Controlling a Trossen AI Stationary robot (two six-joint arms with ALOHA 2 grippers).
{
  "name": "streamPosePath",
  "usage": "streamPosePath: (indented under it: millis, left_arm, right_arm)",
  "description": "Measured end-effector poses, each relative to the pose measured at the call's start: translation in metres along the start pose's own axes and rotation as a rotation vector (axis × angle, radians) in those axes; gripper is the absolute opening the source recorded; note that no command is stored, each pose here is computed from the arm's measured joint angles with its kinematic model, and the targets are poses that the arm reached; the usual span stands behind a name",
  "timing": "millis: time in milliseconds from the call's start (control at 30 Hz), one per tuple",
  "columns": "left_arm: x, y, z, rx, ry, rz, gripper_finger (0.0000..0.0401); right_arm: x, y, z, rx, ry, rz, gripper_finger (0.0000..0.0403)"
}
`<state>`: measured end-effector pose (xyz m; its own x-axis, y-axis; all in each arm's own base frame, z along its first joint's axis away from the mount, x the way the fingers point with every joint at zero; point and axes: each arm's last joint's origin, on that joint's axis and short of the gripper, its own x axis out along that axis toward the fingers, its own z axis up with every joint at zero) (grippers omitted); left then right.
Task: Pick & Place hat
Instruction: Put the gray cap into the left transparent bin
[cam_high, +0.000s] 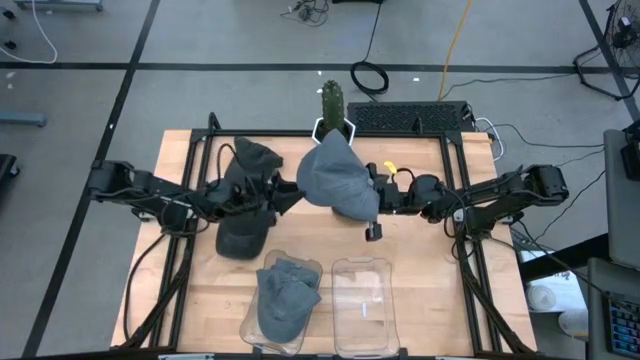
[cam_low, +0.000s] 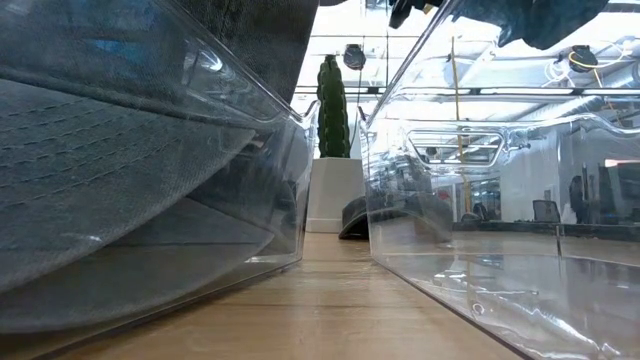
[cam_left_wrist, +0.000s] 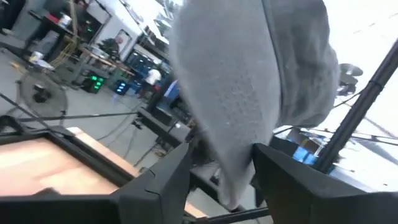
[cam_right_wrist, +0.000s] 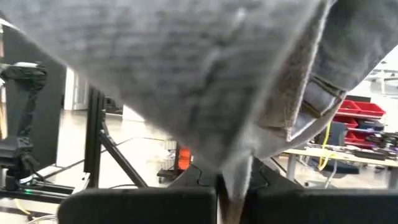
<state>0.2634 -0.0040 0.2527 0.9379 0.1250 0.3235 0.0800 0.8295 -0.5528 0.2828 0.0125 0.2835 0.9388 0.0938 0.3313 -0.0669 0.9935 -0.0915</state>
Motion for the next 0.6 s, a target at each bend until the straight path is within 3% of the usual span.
streamPosePath:
  millis: [233, 500, 600]
  left_arm:
    - [0.025, -0.013, 0.004, 0.098, 0.010, -0.101, 0.0184]
    - [0.028, -0.014, 0.004, 0.084, 0.033, -0.108, 0.0182]
    - [0.027, -0.013, 0.003, 0.056, 0.046, -0.101, 0.0144]
  right_arm:
    - [0.000, 0.000, -0.002, 0.002, 0.019, -0.003, 0.0000]
    - [0.000, 0.000, -0.002, -0.015, 0.023, -0.004, 0.0000]
    - [0.000, -0.001, -0.003, -0.018, 0.034, -0.045, 0.0002]
